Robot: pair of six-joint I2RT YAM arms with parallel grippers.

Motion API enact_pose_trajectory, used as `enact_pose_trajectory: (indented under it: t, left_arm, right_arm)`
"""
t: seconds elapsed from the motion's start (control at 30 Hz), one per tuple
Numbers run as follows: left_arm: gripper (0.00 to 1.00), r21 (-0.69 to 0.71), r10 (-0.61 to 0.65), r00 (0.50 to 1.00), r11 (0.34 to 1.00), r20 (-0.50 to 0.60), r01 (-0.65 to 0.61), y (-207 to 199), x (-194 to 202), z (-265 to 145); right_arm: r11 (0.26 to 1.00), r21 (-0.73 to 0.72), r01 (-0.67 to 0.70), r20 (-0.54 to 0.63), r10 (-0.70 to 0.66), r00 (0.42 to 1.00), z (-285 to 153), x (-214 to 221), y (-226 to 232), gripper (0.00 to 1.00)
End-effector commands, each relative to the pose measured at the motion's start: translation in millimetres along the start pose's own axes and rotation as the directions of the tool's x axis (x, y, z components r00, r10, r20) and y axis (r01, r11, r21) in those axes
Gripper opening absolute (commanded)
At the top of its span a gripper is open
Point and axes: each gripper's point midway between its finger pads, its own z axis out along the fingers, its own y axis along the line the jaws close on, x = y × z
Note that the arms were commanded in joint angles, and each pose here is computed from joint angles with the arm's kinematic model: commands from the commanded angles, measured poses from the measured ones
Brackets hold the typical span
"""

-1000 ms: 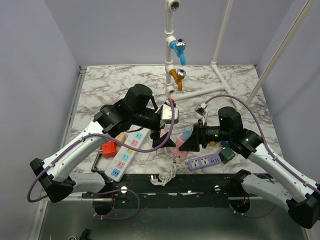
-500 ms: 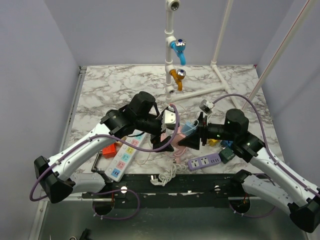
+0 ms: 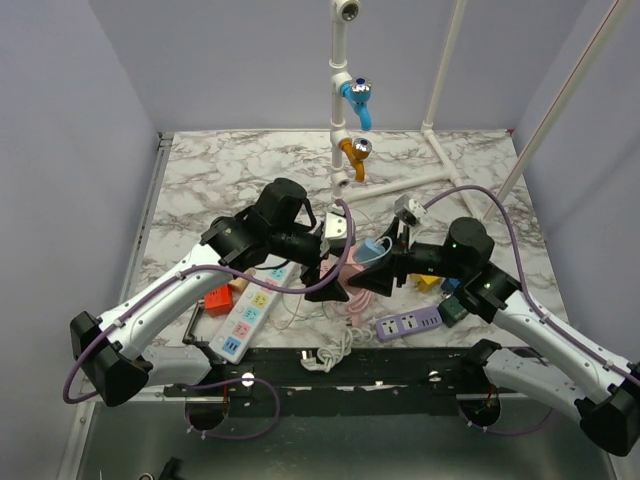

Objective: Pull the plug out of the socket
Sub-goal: Remove the plug from the socket.

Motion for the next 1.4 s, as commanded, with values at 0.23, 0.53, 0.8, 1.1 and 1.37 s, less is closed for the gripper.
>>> enact_pose_trajectory:
  t: [0.23,0.53,0.8,1.1,1.37]
  left_arm:
    - [0.99,-0.183,0.171,0.984,0.967,-0.051,-0.177,25.4,-5.6,-24.2]
    - [0.99,-0.434,0.279,0.959,0.860,-0.041,-0.269,35.4,-20.1,-69.3]
    - [0.99,-0.444,0.344,0.927,0.861,0.149,-0.248,-9.2,-43.3,-88.1]
    - [0.99,-0.228,0.062,0.984,0.973,0.167,-0.023,-27.8,1.0,-24.7]
    - [0.99,-0.192,-0.056,0.989,0.978,0.139,0.082,-13.4,31.2,7.8]
  right_arm:
    - [0.946,0.221,-0.237,-0.142,0.272,0.952,28.1,8.6,-43.2,0.01]
    - [0.871,0.357,-0.337,-0.067,0.384,0.921,29.8,10.0,-66.1,0.01]
    - [0.837,0.360,-0.413,0.037,0.429,0.903,35.7,-4.0,-71.3,0.01]
    - [0.829,0.366,-0.424,0.156,0.394,0.906,35.2,-41.4,-74.0,0.01]
    - [0.822,0.417,-0.389,0.137,0.366,0.920,30.7,-45.8,-78.5,0.01]
